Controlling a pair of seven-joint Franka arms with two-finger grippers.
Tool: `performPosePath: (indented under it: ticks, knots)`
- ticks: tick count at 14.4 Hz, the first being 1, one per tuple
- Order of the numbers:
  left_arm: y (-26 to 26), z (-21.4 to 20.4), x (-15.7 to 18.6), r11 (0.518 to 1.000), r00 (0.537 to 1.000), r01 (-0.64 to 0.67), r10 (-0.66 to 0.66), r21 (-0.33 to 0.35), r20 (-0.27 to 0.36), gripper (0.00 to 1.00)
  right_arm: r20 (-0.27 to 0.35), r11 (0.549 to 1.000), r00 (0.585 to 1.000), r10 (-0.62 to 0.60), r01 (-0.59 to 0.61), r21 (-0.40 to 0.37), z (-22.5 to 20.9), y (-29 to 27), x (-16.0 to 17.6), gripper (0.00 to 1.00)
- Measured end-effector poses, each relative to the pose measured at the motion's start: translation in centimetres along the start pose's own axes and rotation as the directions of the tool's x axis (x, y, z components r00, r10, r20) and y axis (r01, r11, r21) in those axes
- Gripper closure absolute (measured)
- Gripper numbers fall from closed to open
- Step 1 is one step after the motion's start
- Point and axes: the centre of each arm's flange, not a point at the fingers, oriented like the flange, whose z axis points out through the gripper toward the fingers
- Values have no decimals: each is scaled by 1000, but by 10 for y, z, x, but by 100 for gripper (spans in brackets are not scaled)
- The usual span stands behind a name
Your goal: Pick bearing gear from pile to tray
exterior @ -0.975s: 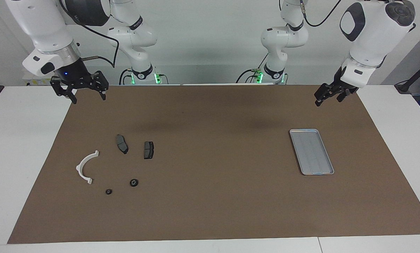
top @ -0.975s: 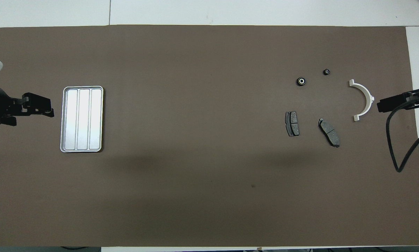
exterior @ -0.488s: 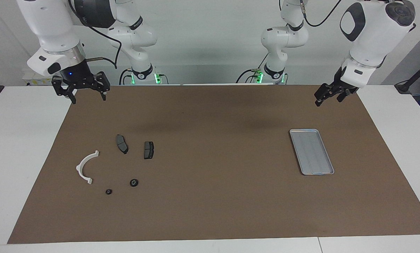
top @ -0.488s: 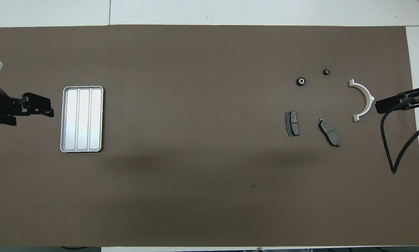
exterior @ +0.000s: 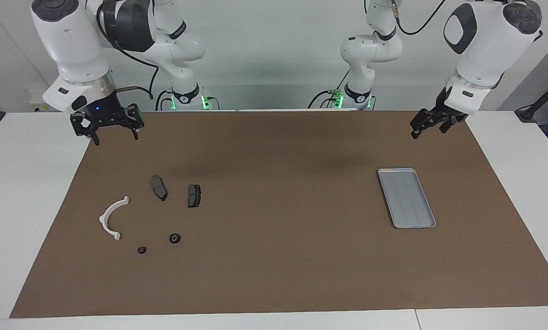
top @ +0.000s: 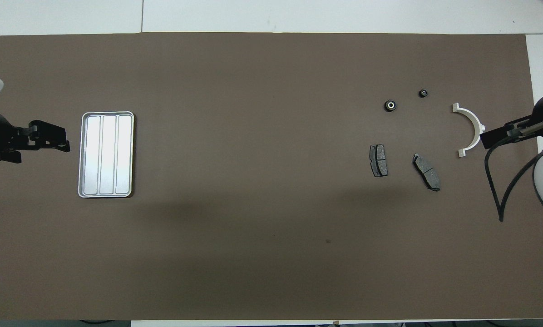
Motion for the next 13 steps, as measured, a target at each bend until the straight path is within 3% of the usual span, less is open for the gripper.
performPosePath:
  ticks: [6,13]
  knots:
    - [0,0,0,1000,1000,0,0,0,0,0,4,999,1000,-6,6,32,57,-6,34,0]
    - [0,0,0,1000,1000,0,0,0,0,0,51,991,994,98,-102,92,170,-28,96,0]
